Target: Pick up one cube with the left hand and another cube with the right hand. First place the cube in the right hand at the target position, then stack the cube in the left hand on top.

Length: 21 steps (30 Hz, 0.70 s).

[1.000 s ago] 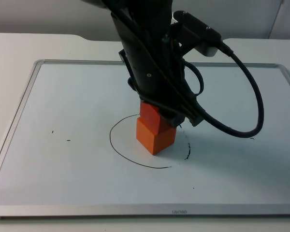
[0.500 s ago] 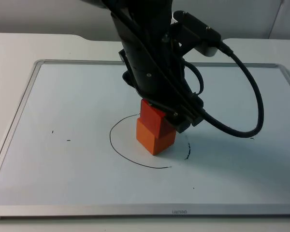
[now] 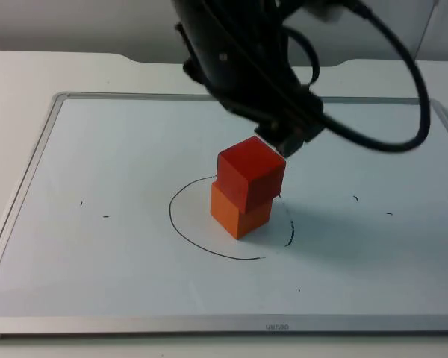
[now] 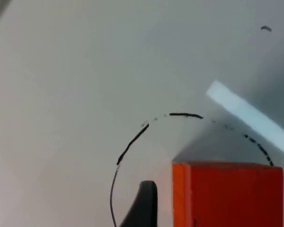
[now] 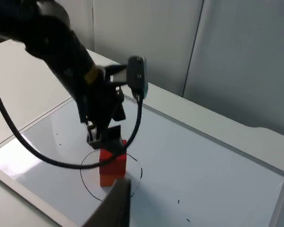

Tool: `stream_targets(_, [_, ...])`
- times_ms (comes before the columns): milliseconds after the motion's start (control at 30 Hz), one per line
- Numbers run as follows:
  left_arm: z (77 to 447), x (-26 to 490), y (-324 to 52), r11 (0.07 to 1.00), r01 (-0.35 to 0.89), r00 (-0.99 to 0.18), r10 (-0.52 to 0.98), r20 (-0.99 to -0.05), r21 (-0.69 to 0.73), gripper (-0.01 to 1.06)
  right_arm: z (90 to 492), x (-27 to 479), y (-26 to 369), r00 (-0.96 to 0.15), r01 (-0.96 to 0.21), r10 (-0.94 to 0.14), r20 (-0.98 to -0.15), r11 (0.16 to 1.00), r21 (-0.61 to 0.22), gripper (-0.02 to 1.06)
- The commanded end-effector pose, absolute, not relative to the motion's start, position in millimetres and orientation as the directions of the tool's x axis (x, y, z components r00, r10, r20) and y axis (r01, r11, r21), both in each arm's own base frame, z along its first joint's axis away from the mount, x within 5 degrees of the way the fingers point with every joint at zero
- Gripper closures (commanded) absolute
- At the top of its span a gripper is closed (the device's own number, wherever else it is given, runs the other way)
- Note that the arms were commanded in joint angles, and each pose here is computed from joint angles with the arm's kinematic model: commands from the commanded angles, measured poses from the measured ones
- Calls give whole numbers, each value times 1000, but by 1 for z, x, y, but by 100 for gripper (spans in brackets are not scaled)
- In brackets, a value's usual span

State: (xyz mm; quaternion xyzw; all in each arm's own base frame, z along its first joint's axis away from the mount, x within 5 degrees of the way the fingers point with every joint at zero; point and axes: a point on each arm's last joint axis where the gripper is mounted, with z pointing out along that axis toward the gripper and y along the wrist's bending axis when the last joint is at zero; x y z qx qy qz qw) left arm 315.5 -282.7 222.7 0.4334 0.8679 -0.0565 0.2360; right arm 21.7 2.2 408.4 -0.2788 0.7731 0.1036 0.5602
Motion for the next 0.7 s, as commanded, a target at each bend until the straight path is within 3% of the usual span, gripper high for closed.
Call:
stream_targets(0, [273,302,-276,645,759,-503,664,-553,84,26,408,22,2,-193,-553,-329,-924,815,-175,6])
stream_targets(33, [273,302,-276,645,759,-503,664,-553,84,26,408,22,2,-193,-553,-329,-924,815,-175,6])
stream_targets(267, [366,251,-243,648,759,-450,586,-673,57,26,411,23,3,-145,-553,-351,-925,804,-218,6])
stream_targets(400, [403,214,-230,615,786,-386,567,-727,62,26,410,23,3,-139,-556,-366,-920,798,-234,6])
stream_targets(467, [424,178,-224,554,828,-320,584,-746,79,26,407,20,1,-121,-562,-380,-917,788,-253,6])
stream_targets(667, [427,123,-206,474,875,-253,621,-742,97,26,381,3,-10,-97,-569,-327,-940,793,-217,6])
